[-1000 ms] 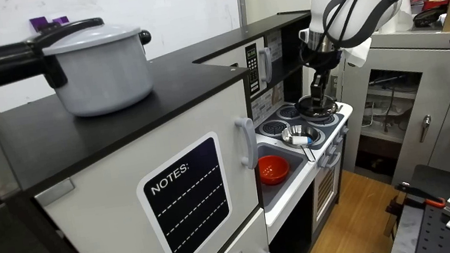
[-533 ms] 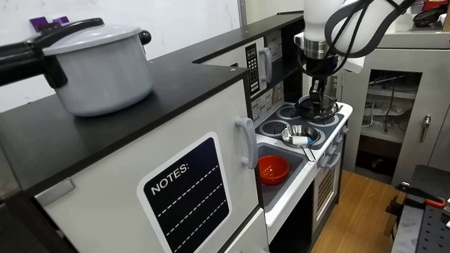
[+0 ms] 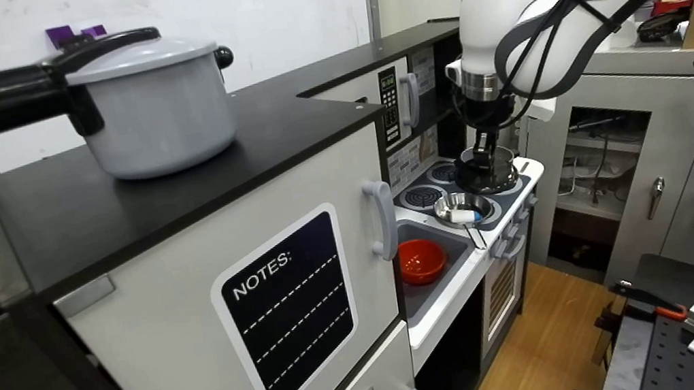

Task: Remove the black lid from the top of the grey pot and place it on the silver pan

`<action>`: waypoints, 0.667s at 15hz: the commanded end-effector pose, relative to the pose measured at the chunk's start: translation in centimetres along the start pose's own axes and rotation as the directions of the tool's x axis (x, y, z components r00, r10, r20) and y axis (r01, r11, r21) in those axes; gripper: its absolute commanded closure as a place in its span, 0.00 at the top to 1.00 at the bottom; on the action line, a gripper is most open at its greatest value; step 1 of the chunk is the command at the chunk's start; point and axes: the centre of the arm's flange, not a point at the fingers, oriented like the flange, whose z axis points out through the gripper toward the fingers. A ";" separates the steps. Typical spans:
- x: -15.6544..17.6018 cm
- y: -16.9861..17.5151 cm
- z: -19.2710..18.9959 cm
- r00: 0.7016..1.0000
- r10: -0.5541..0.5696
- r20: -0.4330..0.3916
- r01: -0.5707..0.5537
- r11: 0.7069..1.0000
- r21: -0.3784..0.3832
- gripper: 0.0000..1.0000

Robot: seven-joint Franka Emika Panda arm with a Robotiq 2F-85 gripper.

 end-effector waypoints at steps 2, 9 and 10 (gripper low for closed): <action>1.4 0.0 1.3 0.999 -0.038 -0.001 0.038 0.999 0.011 0.12; 4.6 1.5 3.1 0.994 -0.101 -0.034 0.103 0.994 0.034 0.11; 5.0 1.6 3.2 0.994 -0.106 -0.038 0.107 0.993 0.049 0.11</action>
